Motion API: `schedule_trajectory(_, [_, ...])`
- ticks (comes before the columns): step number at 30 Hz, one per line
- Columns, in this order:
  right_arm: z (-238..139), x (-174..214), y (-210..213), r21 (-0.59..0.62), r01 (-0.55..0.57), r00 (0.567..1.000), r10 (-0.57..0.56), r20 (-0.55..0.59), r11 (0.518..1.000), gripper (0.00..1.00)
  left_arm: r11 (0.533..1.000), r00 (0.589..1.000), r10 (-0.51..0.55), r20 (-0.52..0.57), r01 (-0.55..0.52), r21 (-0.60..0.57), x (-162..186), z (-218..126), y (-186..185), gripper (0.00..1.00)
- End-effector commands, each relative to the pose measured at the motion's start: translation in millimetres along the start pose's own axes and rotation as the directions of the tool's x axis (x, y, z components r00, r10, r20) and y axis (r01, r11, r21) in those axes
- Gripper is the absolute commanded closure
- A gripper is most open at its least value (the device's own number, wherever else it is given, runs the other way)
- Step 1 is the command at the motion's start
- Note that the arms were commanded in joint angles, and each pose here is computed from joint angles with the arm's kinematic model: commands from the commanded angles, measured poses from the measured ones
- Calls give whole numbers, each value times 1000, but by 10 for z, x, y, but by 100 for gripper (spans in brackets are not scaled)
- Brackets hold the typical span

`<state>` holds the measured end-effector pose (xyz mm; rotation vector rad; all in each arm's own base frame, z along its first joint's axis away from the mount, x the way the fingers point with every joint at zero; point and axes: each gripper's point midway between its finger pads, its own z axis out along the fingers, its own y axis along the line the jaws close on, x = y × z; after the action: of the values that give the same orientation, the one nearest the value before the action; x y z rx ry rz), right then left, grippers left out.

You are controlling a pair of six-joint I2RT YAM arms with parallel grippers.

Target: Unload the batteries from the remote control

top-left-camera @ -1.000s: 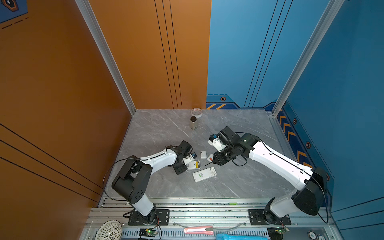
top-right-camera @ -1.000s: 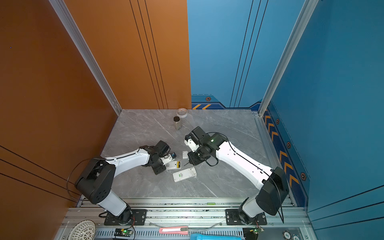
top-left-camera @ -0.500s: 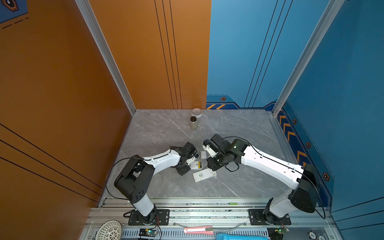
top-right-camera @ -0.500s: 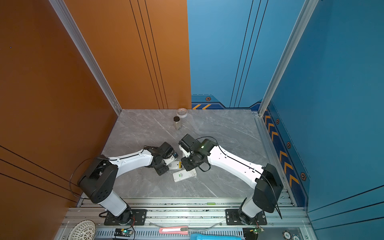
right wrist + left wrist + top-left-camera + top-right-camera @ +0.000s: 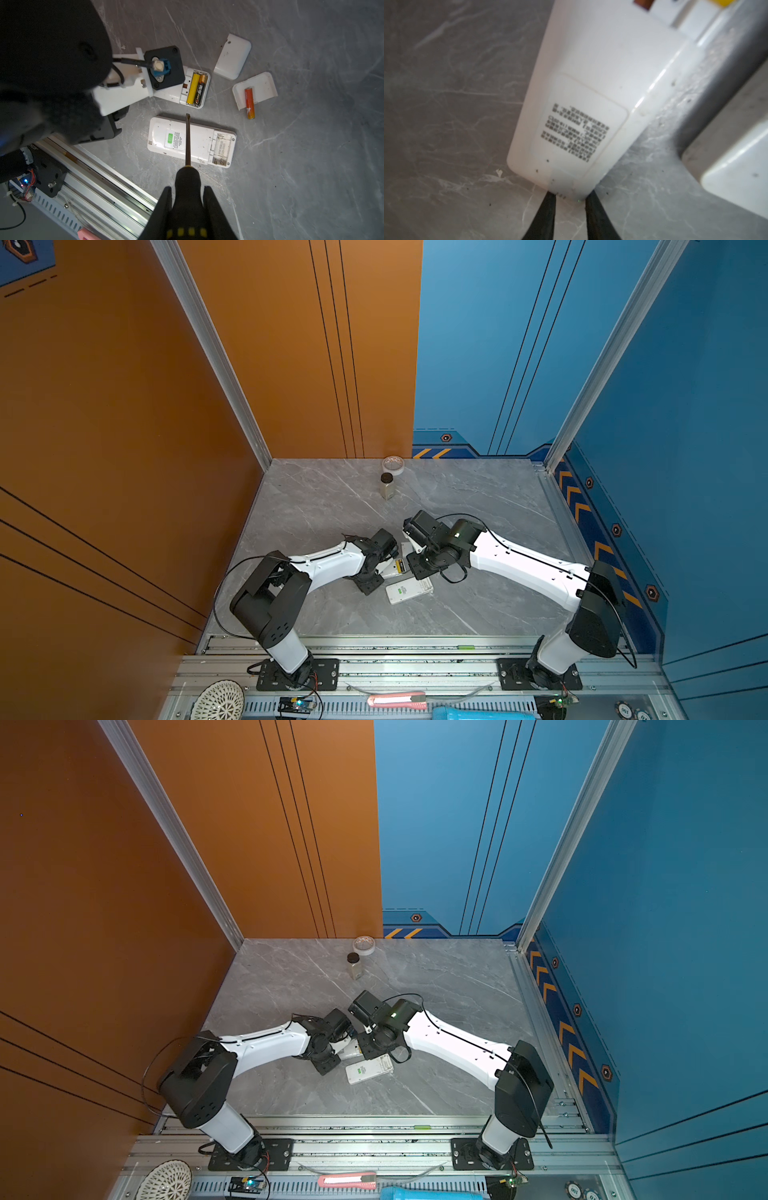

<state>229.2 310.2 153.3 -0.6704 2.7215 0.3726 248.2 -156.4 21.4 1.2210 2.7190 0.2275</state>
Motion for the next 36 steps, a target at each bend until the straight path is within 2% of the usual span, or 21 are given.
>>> schedule_trajectory(1, [-69,-164,49,13,-10,997,9,73,1000,100,1000,1000,-5,-27,6,9,68,35,-61,75])
schedule_trajectory(17, [129,-34,-15,45,2,1000,-3,27,999,100,1000,1000,-1,-23,2,24,36,59,-84,84])
schedule_trajectory(36, [260,1,-93,75,-7,1000,6,15,997,100,999,1000,3,-26,-2,33,32,67,-95,87])
